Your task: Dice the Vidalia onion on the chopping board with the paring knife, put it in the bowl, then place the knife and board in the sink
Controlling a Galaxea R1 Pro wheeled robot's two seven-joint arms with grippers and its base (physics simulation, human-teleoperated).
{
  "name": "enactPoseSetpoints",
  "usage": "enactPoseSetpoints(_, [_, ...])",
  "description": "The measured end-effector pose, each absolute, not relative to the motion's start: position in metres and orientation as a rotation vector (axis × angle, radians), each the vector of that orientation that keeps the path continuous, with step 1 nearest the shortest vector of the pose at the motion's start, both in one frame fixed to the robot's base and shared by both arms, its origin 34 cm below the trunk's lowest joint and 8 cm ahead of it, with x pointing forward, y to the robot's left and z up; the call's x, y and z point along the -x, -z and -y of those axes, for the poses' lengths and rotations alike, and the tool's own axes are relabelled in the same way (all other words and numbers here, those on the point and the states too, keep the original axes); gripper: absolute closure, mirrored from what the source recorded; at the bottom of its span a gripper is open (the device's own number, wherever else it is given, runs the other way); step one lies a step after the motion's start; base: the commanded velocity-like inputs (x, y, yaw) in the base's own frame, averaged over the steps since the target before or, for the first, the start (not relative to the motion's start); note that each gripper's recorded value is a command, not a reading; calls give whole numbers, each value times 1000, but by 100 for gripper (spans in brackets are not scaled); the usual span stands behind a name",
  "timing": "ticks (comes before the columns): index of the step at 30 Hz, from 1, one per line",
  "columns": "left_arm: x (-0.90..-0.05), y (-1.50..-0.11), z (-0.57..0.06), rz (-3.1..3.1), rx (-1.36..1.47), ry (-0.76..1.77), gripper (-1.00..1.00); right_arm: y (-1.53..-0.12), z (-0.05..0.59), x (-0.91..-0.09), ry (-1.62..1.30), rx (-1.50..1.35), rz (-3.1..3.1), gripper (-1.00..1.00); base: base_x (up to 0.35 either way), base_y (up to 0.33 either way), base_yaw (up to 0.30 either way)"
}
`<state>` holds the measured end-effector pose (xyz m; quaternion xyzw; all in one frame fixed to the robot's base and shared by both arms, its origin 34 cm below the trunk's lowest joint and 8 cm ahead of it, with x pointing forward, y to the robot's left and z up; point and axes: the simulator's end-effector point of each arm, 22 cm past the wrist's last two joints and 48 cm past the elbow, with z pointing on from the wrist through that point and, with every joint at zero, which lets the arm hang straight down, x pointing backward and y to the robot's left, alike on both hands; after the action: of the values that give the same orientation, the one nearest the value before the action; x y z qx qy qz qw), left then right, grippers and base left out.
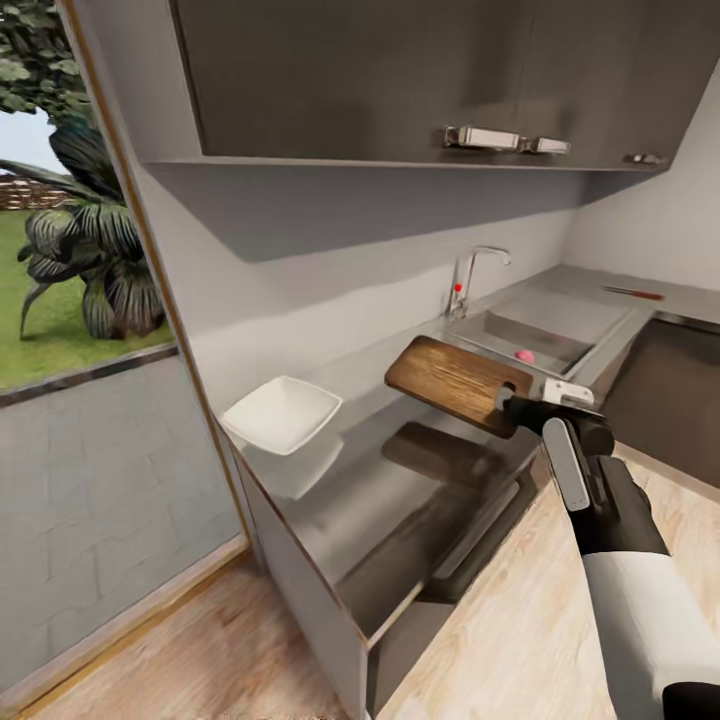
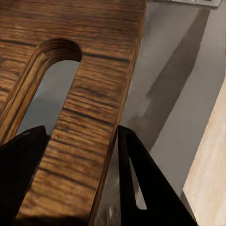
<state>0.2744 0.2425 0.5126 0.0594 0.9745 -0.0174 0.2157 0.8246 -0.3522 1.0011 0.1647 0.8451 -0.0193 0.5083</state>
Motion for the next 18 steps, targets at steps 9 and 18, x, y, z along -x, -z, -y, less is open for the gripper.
enactPoseSetpoints(9, [-271,-511,-242,-2711,-171,51,-100,-1000,350,-827,-8,-329,-2049,100,0,-334,204])
enactPoseSetpoints(18, [-267,-510,-242,-2721,-171,52,-100,-995,345,-830,-42,-305,-2057,100,0,-334,204])
